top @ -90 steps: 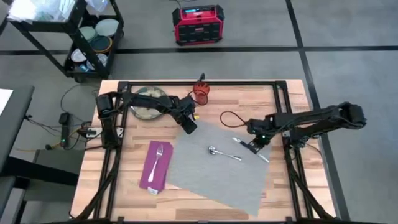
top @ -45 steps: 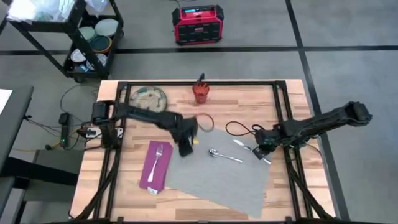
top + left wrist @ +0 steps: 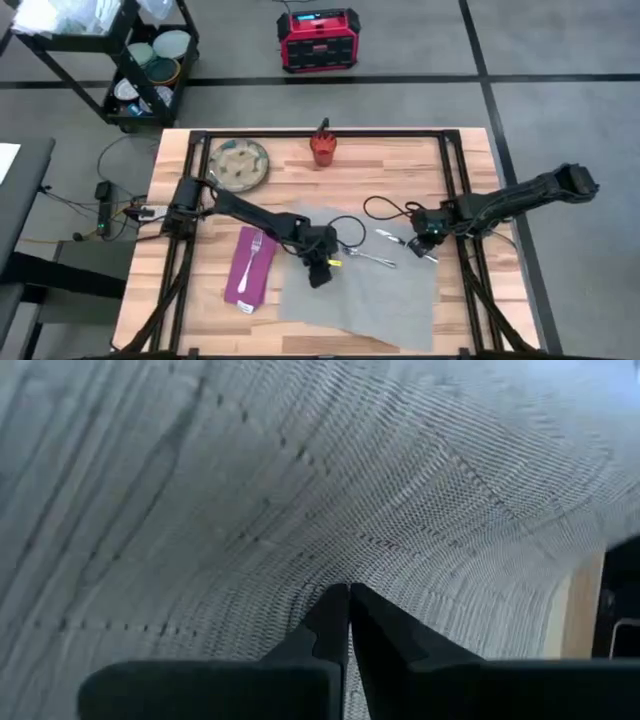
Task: Set table place
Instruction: Move the knife on top of the table mat
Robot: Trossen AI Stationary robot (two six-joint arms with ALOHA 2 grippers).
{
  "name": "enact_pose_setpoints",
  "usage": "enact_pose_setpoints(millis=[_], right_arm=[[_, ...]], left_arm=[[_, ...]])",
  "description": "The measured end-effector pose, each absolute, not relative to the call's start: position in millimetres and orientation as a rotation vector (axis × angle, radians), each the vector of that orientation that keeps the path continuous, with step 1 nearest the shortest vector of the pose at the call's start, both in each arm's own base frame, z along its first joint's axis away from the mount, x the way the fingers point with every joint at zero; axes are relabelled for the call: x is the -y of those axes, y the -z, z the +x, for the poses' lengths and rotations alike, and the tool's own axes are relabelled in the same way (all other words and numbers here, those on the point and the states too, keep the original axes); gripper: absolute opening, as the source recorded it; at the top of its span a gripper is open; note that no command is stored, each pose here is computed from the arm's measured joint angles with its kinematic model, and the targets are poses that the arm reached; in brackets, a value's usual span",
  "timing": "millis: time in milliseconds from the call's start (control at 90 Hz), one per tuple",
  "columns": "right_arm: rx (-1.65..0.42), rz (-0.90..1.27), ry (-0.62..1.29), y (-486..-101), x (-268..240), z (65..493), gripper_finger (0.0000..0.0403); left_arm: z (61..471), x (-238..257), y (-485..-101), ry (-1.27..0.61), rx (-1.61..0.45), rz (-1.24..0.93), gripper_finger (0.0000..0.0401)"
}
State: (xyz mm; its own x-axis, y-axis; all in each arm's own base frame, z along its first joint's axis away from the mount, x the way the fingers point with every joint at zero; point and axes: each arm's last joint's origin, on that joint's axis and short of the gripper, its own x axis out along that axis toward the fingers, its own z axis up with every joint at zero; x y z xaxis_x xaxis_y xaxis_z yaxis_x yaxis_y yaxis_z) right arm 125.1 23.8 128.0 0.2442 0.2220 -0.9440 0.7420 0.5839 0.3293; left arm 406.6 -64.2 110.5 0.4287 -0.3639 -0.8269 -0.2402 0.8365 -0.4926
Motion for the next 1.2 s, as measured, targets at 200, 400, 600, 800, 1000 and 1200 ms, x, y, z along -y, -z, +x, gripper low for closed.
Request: enact_pose_setpoints(millis=[200, 400, 600, 800, 1000, 1200], right_arm=[[-1.313, 0.972, 0.371, -129.1, -36.4, 127.4, 0.0], [-1.298, 0.956, 0.326, -137.5, -51.8, 129.7, 0.0], [-1.33, 0.959, 0.373, -131.1, -49.7, 124.8, 0.0], [-1.297, 0.995, 0.406, -129.3, -40.1, 128.1, 0.0], [-1.242, 0.999, 0.421, -129.6, -32.1, 132.6, 0.0], [-1.192, 1.008, 0.475, -129.4, -15.1, 135.5, 0.0]], left_arm=[[416.9, 54.1, -102.8, 0.035, -1.199, -0.636, 0.0], [415.7, 52.5, -102.2, 0.042, -1.213, -0.625, 0.0], [417.7, 49.9, -105.8, 0.09, -1.223, -0.627, 0.0], [433.4, 50.5, -131.3, 0.148, -1.221, -0.555, 0.0], [446.3, 47.5, -174.2, 0.094, -1.22, -0.33, 0.0], [455.9, 51.9, -192.6, 0.164, -1.132, -0.246, 0.0]])
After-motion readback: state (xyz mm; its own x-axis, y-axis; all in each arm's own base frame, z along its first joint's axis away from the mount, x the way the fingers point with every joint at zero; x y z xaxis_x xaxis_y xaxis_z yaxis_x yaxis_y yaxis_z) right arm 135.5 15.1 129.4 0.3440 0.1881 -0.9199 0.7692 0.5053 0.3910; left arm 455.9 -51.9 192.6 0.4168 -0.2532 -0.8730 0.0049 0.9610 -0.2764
